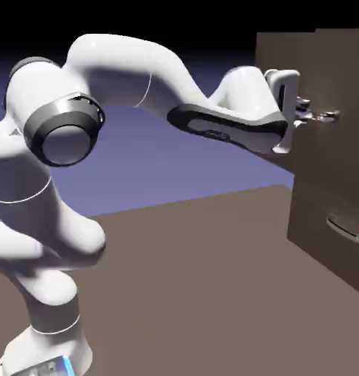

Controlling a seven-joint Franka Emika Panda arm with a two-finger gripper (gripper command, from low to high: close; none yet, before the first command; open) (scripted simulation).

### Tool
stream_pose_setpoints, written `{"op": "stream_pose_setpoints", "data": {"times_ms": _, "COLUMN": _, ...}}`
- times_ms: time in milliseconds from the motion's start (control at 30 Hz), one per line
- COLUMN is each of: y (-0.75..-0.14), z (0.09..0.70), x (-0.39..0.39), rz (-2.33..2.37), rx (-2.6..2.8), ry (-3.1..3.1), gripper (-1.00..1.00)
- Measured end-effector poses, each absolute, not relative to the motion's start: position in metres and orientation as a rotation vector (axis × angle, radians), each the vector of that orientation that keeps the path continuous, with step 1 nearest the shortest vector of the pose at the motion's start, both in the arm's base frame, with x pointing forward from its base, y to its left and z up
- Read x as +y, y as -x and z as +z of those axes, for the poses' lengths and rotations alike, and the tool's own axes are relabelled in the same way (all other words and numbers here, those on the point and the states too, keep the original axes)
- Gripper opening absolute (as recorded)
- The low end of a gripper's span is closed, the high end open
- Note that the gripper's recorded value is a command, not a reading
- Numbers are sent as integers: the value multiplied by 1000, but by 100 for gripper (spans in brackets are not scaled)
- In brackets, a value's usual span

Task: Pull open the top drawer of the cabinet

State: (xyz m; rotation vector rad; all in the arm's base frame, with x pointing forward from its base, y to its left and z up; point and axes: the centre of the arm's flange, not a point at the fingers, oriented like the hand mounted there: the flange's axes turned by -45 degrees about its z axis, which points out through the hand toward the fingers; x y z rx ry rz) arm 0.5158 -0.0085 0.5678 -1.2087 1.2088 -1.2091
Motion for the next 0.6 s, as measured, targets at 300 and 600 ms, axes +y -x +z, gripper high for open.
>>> {"op": "stream_pose_setpoints", "data": {"times_ms": 300, "y": -506, "z": 573, "x": -8, "rz": -1226, "rx": 1194, "ry": 1202, "gripper": -100}}
{"op": "stream_pose_setpoints", "data": {"times_ms": 600, "y": -454, "z": 568, "x": -9, "rz": -1206, "rx": 1211, "ry": 1208, "gripper": 100}}
